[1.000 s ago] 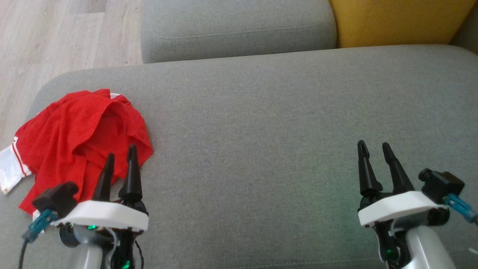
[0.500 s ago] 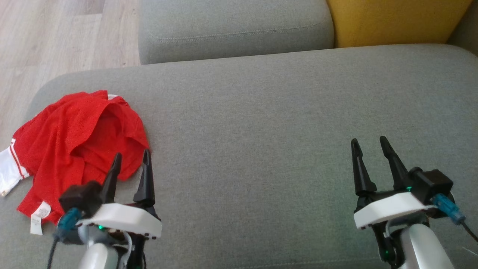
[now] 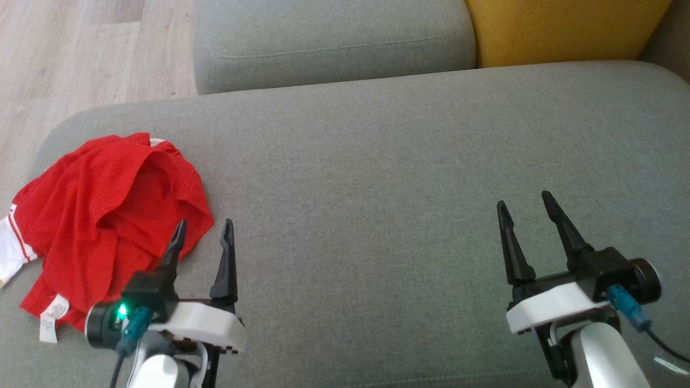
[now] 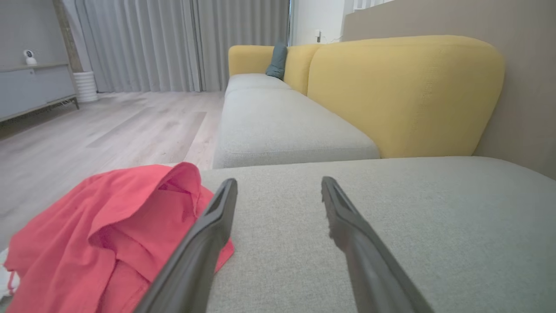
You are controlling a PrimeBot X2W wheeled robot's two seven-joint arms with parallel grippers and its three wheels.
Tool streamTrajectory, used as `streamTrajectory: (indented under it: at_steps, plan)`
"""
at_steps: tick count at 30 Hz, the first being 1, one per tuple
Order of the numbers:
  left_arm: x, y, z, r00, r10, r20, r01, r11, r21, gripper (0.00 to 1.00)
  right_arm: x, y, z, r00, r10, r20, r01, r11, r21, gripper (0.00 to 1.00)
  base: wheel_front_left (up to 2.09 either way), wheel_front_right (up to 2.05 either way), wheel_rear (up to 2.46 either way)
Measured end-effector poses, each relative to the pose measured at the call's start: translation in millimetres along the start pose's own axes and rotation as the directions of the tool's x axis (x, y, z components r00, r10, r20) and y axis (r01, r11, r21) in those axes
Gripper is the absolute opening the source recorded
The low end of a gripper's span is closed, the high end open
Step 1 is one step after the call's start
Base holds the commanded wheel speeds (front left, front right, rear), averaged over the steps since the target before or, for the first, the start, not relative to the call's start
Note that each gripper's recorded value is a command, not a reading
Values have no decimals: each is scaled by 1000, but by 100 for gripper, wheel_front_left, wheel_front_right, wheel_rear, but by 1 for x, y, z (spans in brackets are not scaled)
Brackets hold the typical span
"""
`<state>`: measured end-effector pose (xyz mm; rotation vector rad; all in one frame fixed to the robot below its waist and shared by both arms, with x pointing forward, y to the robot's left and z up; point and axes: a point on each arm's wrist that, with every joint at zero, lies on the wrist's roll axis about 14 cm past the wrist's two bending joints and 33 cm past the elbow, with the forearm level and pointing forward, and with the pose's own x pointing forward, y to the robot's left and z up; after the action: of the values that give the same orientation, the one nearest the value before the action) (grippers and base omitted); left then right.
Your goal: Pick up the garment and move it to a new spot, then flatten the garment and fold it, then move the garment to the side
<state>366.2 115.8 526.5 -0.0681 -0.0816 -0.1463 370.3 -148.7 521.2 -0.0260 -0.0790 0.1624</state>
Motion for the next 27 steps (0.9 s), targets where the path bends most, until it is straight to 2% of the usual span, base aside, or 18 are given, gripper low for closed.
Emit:
streamTrajectory:
  at_steps: [5, 14, 20, 23, 27]
  plan:
    - [1, -2, 9, 999, -5, 41, 3, 998, 57, 100, 0, 1, 3, 1000, 9, 15, -9, 999, -48, 100, 0, 0, 0]
    - [2, -1, 25, 994, 23, 107, -26, 999, 21, 100, 0, 0, 2, 1000, 10, 22, -9, 998, -64, 100, 0, 0, 0]
    - [0, 5, 28, 990, 56, 128, -54, 998, -16, 100, -2, 0, -5, 1000, -5, 17, 5, 1000, 26, 100, 0, 0, 0]
    - [-5, 8, 18, 993, 69, 93, -61, 994, -89, 100, -4, -1, -12, 1000, -14, -2, 14, 997, 74, 100, 0, 0, 0]
    - [-7, 11, 6, 996, 69, 59, -62, 992, -114, 100, -7, -4, -20, 999, -29, -27, 32, 994, 109, 100, 0, 0, 0]
